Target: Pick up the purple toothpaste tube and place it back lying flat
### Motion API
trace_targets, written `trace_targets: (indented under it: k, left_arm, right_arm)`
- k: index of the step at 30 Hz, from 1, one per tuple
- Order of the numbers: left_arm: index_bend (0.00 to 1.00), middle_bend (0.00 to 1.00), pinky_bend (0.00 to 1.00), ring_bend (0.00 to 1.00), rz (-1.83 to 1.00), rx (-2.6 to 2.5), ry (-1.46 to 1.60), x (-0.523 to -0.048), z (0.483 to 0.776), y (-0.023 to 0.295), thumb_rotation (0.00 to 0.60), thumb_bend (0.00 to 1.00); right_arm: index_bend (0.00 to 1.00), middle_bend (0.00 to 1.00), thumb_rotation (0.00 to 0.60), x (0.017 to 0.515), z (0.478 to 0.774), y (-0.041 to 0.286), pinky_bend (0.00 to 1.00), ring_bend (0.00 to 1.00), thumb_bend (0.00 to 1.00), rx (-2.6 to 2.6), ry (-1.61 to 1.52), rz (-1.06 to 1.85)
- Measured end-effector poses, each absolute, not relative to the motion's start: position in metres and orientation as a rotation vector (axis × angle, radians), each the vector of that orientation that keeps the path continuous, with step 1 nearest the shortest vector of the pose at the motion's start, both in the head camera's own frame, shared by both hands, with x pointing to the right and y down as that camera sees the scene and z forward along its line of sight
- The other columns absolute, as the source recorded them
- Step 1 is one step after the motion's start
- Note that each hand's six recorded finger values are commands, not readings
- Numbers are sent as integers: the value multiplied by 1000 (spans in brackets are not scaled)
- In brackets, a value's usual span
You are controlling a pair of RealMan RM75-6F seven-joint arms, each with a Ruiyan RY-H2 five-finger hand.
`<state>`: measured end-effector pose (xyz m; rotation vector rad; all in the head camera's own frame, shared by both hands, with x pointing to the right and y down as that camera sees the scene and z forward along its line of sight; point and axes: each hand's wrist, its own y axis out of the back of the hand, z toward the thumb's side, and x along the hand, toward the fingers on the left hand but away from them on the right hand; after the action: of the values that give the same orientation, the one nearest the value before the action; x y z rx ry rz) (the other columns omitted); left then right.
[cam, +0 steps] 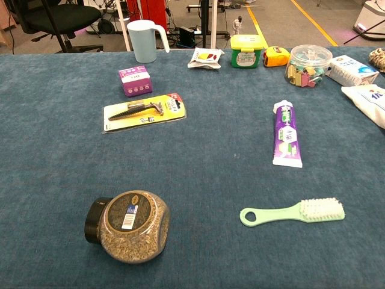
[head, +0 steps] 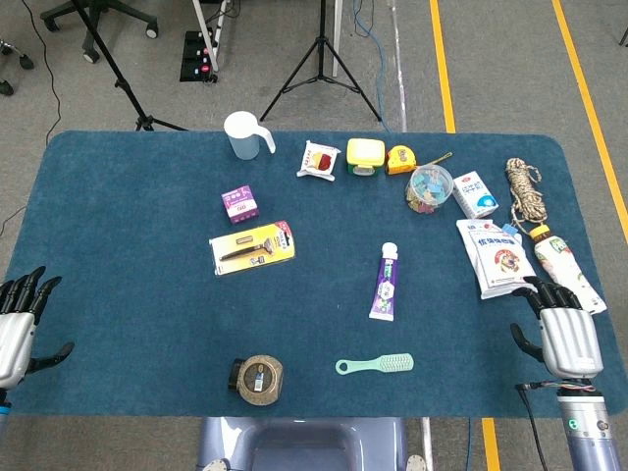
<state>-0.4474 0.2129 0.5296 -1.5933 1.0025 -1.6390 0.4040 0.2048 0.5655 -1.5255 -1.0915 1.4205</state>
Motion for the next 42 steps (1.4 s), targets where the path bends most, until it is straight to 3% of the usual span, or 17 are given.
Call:
trace_targets:
  k: [13,26,42]
  left_arm:
    - [86,26,12,11,-1641,-1583,1015,-453,526,213,600,180]
    - [86,26,12,11,-1619,-1601,974,-448,525,208,600,181]
    - [88,25,12,11,-1536,-1618,957,-428,519,182,600,181]
  right_arm:
    - [329,226,600,401,563,205,222,262,334,-1534,-1095,1413]
    - [241,222,600,394,558,200,265,249,334,-1655,-1122,1379]
    - [164,209,600,323,574,162,260,235,334,-2020,-924,1213]
